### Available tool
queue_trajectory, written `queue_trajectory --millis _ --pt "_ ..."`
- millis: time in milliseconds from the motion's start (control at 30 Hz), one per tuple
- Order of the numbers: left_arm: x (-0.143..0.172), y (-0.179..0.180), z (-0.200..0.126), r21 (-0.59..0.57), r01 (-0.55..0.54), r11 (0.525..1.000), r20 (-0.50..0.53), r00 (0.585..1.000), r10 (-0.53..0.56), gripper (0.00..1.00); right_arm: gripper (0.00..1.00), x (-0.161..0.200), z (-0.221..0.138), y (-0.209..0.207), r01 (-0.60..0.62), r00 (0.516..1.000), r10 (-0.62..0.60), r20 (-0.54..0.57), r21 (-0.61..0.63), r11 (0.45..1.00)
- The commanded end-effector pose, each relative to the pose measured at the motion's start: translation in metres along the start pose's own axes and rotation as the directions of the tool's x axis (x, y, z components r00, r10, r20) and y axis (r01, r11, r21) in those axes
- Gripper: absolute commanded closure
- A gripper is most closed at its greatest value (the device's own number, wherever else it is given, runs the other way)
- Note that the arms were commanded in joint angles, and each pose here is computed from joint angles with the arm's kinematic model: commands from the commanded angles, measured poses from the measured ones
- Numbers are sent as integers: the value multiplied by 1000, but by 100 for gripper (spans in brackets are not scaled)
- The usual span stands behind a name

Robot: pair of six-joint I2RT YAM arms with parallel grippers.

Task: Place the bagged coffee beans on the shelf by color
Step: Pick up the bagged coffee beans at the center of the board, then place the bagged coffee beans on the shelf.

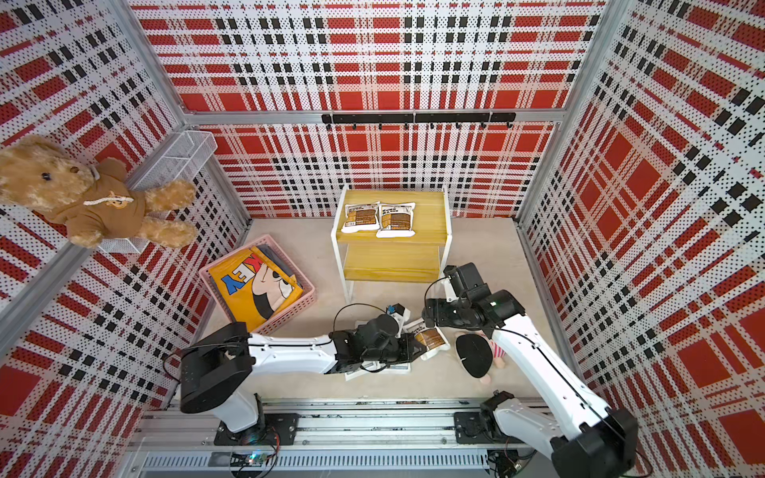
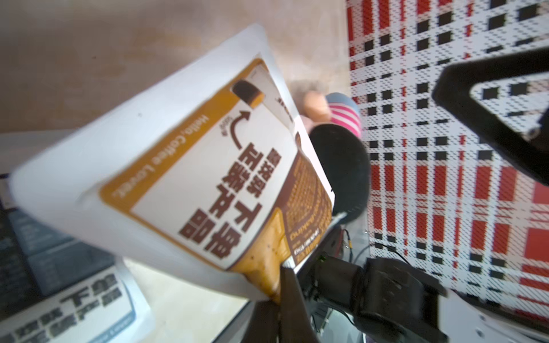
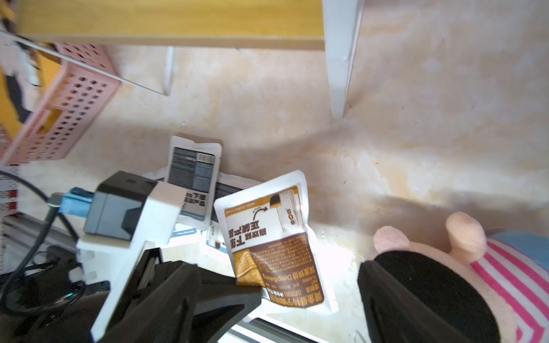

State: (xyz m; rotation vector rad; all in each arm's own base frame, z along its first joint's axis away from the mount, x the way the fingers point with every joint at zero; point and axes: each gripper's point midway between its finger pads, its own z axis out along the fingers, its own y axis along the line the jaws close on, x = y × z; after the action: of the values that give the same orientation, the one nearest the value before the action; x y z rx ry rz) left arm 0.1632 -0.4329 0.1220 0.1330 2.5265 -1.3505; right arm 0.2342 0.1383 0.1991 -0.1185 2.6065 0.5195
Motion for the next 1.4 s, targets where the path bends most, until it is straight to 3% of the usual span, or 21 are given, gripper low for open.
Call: queue_trajectory --millis 0,167,400,600,767,900,1000,1200,1367 --pt "6 -26 -23 31 -76 997 -3 997 76 100 9 3 -35 19 2 1000 0 18 -100 995" --pt "9 -56 -68 80 -120 990 48 992 116 100 9 -12 -93 66 39 994 -5 109 -314 949" --pt "-30 -106 -161 162 -169 972 232 964 129 100 11 -26 -151 106 96 984 -9 179 -485 869" --pt "-69 -150 -208 146 -281 948 319 921 224 100 11 -46 -191 129 143 964 14 265 -563 814" --pt "-125 -157 -231 15 -345 938 357 879 318 100 11 -70 -213 127 195 917 26 399 -502 842" --pt "-174 -148 -230 -118 -382 917 332 855 399 100 10 -87 -233 132 248 866 38 499 -494 833" --pt "-200 -148 -219 -183 -423 887 301 835 460 100 10 -97 -232 134 254 855 44 517 -491 833" --pt "-228 -169 -199 -182 -506 843 295 790 538 100 10 -109 -219 133 240 863 45 502 -489 839" --pt "-246 -184 -188 -165 -531 831 296 777 556 100 10 -113 -215 131 231 867 53 495 -496 837"
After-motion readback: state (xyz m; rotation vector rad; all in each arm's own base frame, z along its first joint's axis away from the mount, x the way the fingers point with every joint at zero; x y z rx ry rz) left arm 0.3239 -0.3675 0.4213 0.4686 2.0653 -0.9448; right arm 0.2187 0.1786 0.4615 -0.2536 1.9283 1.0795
